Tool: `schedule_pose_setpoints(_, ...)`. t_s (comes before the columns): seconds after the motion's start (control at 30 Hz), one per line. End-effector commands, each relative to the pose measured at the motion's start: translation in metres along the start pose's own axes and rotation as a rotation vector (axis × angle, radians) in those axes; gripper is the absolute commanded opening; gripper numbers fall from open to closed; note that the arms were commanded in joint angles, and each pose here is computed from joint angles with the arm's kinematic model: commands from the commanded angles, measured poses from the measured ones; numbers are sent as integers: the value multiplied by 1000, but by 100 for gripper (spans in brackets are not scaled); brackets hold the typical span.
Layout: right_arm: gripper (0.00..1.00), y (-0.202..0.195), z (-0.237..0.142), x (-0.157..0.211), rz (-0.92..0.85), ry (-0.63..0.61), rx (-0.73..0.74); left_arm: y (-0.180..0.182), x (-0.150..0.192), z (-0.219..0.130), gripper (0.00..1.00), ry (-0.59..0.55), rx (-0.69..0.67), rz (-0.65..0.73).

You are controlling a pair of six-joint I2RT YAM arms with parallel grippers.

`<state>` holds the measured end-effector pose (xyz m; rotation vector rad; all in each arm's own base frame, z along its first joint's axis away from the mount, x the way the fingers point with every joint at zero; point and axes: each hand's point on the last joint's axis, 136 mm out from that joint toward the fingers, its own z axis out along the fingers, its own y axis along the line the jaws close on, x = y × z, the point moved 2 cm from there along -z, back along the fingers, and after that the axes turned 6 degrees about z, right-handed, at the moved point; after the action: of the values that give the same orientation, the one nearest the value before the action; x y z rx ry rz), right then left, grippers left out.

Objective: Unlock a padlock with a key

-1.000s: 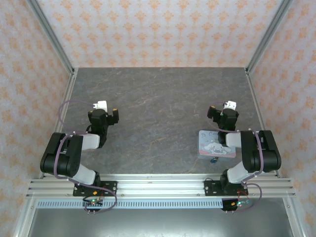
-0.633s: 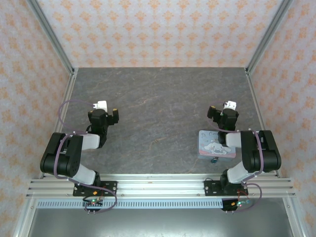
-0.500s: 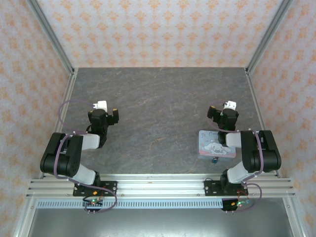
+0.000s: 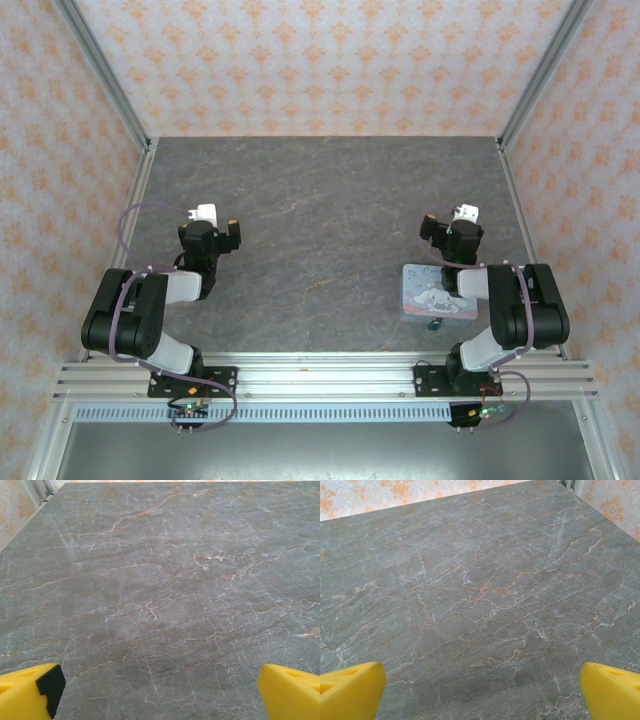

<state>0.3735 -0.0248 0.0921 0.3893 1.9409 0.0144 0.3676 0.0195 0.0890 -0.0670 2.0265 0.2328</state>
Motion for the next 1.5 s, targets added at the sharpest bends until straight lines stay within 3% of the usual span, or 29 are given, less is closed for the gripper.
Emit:
schedule_pose_setpoints(0.0, 99, -14, -11, -23, 58, -61, 95, -4, -23, 0, 100, -38, 50, 15)
schedule_pose_setpoints(0.1, 99, -16, -29, -47, 107, -27, 148, 5, -40, -1, 100, 16, 4, 7)
schedule_pose_setpoints(0.23, 99, -11, -63, -73, 329, -39, 121, 14, -61, -9, 100, 62, -43, -40)
schedule_pose_setpoints(0.4, 99, -1, -103, -59, 409, 116, 55, 9, -99, -18, 100, 171, -4, -231)
schedule_pose_setpoints(0.6, 95, -34, -156, -20, 473, 378, 322, -17, -116, -24, 100, 214, 89, -438)
schedule_pose_setpoints(0.73, 100, -60, -181, -11, 466, 389, 495, -60, -128, -35, 100, 255, 174, -370)
schedule_pose_setpoints(0.93, 99, -76, -196, 5, 477, 405, 605, -110, -135, -59, 100, 283, 287, -288)
schedule_pose_setpoints(1.17, 99, -67, -188, 37, 559, 485, 552, -123, -149, -80, 100, 278, 333, -291)
schedule_pose_setpoints(1.47, 99, -13, -164, 67, 793, 618, 238, -117, -154, -96, 100, 269, 326, -306)
